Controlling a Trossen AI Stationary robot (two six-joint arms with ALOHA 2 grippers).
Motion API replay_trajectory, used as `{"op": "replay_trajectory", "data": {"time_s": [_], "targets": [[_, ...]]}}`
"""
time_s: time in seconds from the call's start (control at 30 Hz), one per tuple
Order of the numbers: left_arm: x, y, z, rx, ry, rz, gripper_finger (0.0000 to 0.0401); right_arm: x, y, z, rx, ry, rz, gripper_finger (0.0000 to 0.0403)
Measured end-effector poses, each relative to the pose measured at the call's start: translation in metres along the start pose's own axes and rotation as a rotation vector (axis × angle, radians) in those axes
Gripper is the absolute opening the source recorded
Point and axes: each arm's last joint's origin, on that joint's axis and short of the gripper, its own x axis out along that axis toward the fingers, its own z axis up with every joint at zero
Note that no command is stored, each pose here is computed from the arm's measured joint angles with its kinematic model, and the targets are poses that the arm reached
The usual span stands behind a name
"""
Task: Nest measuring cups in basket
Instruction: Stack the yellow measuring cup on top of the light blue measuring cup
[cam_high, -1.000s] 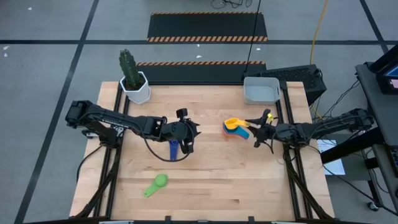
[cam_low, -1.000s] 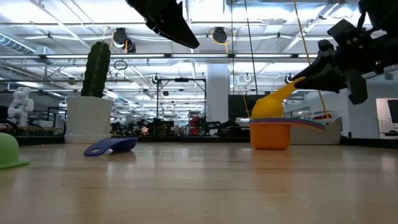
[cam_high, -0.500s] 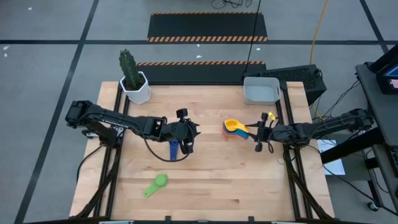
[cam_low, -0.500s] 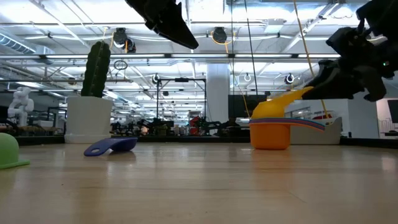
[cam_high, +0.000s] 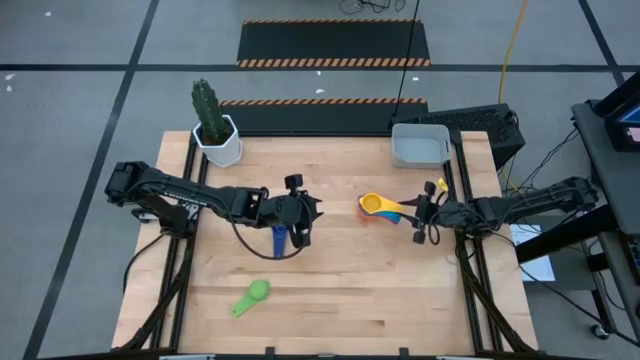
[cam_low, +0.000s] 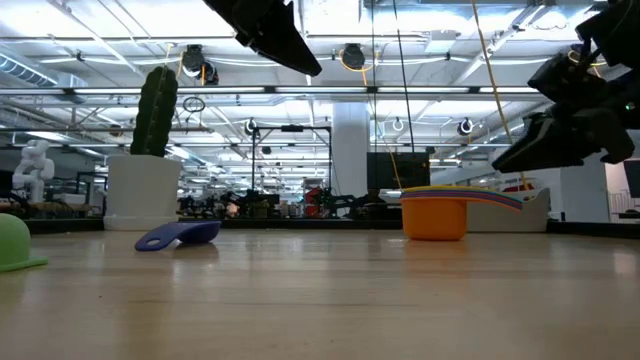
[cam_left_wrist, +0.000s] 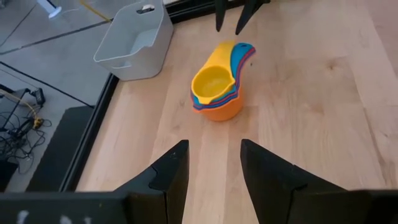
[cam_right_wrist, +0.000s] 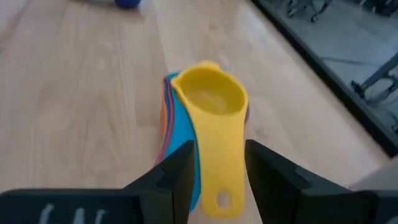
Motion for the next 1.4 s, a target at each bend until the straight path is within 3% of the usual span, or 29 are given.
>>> {"op": "replay_trajectory", "data": {"time_s": [0.2, 0.37, 0.53, 0.87, 1.1, 1.4], "targets": [[0.0, 0.0, 0.001, 0.008, -0.01, -0.023, 0.0147, -0.002, -0.001, 0.001, 0.07, 0.001, -0.009, 0.0135], [0.001, 0.003, 0.003, -0.002, -0.036, -0.012, 0.0147, -0.003, -0.012, 0.009, 0.202, -0.022, -0.227, 0.0135], [0.003, 0.007, 0.008, -0.022, -0.086, -0.018, 0.0147, 0.003, -0.023, 0.009, 0.169, 0.052, -0.347, 0.0134], [0.004, 0.01, 0.008, -0.023, -0.087, -0.011, 0.0147, 0.027, -0.035, -0.006, 0.158, 0.259, -0.154, 0.0092], [0.004, 0.01, 0.007, -0.019, -0.079, -0.012, 0.0147, 0.032, -0.031, -0.005, 0.181, 0.241, 0.052, 0.007], [0.003, 0.008, 0.006, -0.013, -0.066, -0.021, 0.0147, 0.032, -0.029, -0.004, 0.241, 0.234, 0.134, 0.0066]]}}
